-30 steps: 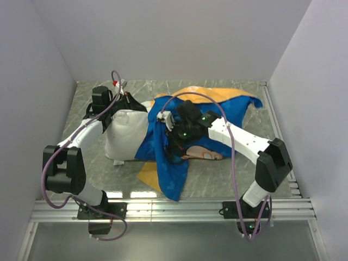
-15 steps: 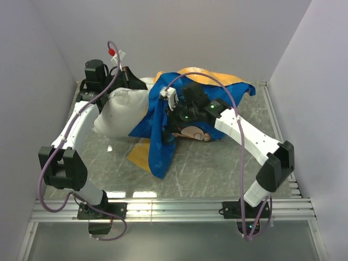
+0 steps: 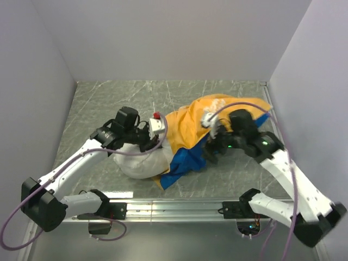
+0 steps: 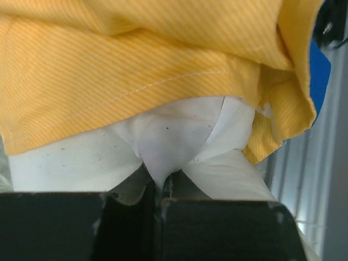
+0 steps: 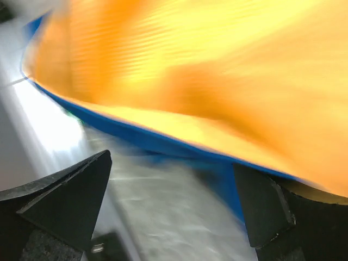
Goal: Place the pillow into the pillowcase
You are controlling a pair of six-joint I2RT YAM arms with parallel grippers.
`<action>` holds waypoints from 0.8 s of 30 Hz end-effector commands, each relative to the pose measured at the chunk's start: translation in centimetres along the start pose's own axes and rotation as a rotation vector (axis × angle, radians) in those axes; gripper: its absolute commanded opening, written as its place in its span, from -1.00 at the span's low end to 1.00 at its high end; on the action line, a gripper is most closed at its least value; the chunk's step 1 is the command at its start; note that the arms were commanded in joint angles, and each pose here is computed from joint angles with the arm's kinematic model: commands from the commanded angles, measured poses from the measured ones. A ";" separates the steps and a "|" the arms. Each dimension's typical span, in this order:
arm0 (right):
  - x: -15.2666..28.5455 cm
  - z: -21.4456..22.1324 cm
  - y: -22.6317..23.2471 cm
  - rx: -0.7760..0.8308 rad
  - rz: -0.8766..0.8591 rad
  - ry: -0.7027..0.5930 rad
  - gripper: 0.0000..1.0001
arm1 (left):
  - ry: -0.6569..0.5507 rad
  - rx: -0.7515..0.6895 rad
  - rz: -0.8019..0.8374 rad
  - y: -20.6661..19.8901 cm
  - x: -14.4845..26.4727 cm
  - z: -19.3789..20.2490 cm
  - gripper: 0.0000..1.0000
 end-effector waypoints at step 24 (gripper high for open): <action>-6.8 12.2 -3.4 0.045 0.035 0.484 0.89 | 0.028 0.239 -0.114 15.0 7.9 -6.1 0.99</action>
Point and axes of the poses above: each gripper's point midway between its finger pads, its own x axis back along the fingers, its own y axis along the line the jaws close on, z = x × y, the point moved 1 cm from there along x, back along the fingers, and after that the axes turned 1 degree about x, right-handed, at the moved point
